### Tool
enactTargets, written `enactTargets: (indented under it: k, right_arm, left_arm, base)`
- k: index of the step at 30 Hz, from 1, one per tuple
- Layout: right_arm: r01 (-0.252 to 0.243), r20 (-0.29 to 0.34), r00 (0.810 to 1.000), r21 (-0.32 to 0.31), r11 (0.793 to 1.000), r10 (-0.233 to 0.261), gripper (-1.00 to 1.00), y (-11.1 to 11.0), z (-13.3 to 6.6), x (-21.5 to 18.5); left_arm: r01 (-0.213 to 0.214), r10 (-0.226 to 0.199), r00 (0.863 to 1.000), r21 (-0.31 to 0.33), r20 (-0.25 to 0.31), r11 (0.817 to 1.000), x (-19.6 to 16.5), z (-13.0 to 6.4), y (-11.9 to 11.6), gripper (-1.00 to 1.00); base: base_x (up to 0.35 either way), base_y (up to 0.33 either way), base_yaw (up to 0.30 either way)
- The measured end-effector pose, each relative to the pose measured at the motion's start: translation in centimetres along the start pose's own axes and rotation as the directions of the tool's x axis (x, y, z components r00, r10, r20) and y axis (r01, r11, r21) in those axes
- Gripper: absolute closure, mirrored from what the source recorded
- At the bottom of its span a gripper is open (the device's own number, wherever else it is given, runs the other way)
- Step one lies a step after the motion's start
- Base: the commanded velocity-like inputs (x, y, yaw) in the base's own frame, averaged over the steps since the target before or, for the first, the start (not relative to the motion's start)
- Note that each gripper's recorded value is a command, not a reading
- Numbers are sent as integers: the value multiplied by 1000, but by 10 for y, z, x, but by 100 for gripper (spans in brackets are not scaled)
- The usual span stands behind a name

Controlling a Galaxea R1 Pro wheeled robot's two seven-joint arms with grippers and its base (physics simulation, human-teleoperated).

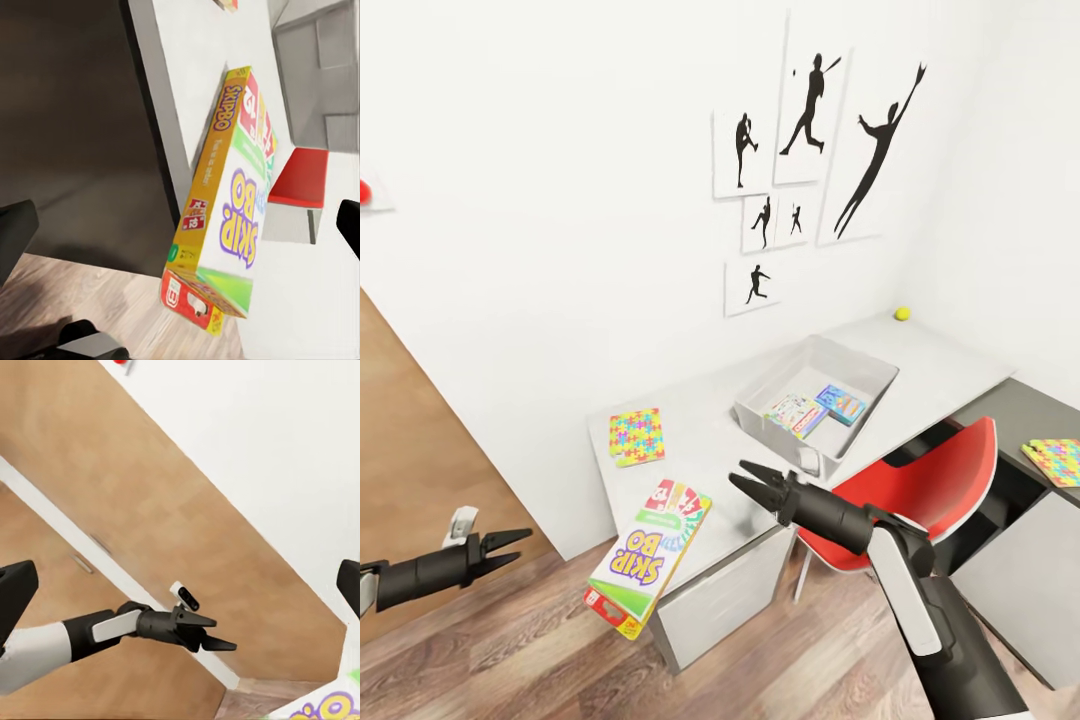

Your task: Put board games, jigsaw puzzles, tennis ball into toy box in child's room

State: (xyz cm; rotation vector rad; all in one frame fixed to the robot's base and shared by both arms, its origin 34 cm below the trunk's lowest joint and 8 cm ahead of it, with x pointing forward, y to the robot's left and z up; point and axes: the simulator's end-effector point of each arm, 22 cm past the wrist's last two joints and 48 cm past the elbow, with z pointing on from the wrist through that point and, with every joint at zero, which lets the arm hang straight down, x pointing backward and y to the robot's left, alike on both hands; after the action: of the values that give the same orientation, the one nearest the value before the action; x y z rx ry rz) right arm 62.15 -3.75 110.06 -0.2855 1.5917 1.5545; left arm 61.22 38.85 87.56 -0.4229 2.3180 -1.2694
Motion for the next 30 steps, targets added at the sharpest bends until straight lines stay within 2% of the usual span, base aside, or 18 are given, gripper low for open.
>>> enactTargets:
  k: [4, 7, 11, 22, 30]
  right_arm:
    - [12, -13, 1000, -91, 996, -13, -100, 15, -8, 1]
    - [21, -22, 999, -170, 985, -26, -100, 28, -17, 3]
    - [28, -21, 999, -212, 977, -34, -100, 33, -23, 3]
    - [36, 22, 999, -195, 980, -32, -100, 17, -39, -10]
    - [33, 30, 999, -187, 982, -27, -100, 6, -42, -8]
  left_arm:
    - [17, -17, 1000, 24, -7, 1000, 5, 5, 0, -100]
    - [32, -31, 999, 37, -11, 999, 9, 8, 2, -100]
    - [39, -39, 999, 46, -16, 998, 12, 12, 4, -100]
    - [42, -39, 996, 37, -81, 998, 33, 29, 16, -100]
    - [44, -41, 995, 35, -87, 998, 36, 36, 24, -100]
  base:
    - [0, 0, 0]
    - [0, 0, 0]
    - [0, 0, 0]
    - [0, 0, 0]
    - [0, 0, 0]
